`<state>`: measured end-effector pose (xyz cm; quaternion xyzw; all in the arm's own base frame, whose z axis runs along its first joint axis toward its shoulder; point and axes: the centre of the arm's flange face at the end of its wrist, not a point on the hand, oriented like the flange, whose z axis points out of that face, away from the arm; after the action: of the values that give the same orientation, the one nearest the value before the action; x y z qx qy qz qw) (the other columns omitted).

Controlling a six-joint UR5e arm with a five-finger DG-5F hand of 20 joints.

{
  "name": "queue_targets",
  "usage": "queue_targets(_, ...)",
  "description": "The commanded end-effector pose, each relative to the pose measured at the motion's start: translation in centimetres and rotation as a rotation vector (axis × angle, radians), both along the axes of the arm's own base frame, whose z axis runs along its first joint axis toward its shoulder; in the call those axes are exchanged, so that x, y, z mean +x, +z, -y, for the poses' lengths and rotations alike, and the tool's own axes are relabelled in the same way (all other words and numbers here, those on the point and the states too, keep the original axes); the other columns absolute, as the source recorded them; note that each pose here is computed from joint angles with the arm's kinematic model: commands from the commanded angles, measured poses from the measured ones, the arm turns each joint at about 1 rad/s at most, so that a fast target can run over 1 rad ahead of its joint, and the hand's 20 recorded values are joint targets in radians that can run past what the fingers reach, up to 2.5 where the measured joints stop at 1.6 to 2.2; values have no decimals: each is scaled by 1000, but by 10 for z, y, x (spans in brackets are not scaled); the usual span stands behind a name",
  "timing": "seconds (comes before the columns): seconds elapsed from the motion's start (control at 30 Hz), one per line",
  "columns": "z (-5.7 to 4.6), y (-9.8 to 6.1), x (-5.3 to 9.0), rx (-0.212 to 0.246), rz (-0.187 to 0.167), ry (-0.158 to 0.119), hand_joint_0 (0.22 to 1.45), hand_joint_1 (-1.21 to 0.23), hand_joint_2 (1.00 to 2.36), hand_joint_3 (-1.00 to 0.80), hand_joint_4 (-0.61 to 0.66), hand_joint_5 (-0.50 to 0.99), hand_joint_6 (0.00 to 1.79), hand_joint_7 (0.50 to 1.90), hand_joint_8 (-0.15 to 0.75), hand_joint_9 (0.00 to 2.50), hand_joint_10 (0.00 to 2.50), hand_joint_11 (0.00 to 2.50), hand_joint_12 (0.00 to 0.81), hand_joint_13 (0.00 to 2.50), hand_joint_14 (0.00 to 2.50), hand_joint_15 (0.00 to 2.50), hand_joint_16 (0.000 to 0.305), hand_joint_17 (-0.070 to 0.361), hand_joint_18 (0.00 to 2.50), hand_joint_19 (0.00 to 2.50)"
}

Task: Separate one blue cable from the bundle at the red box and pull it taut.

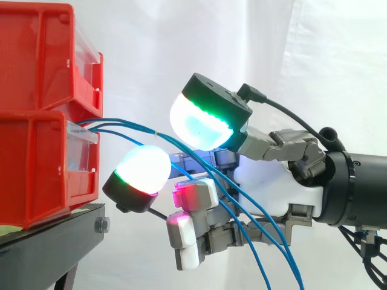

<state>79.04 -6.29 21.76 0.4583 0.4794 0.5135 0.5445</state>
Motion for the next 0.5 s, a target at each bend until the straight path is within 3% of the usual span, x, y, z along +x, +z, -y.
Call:
queue_targets(0.0, 0, 1, 0, 0, 1, 1, 593, -731, 1001, -492, 190, -150, 761, 893, 306, 1169, 23, 999, 359, 1050, 26, 705, 52, 116, 814, 737)
queue_targets(0.23, -1, 18, 1, 2, 14, 9, 609, -725, 1004, -463, 188, -152, 765, 898, 301, 1174, 25, 1113, 357, 1056, 28, 735, 52, 116, 816, 739)
queue_targets(0.47, -1, 18, -4, -3, -37, 12, 614, -745, 1002, -464, 186, -162, 777, 853, 277, 1180, 15, 1351, 358, 1076, 31, 934, 52, 117, 815, 757)
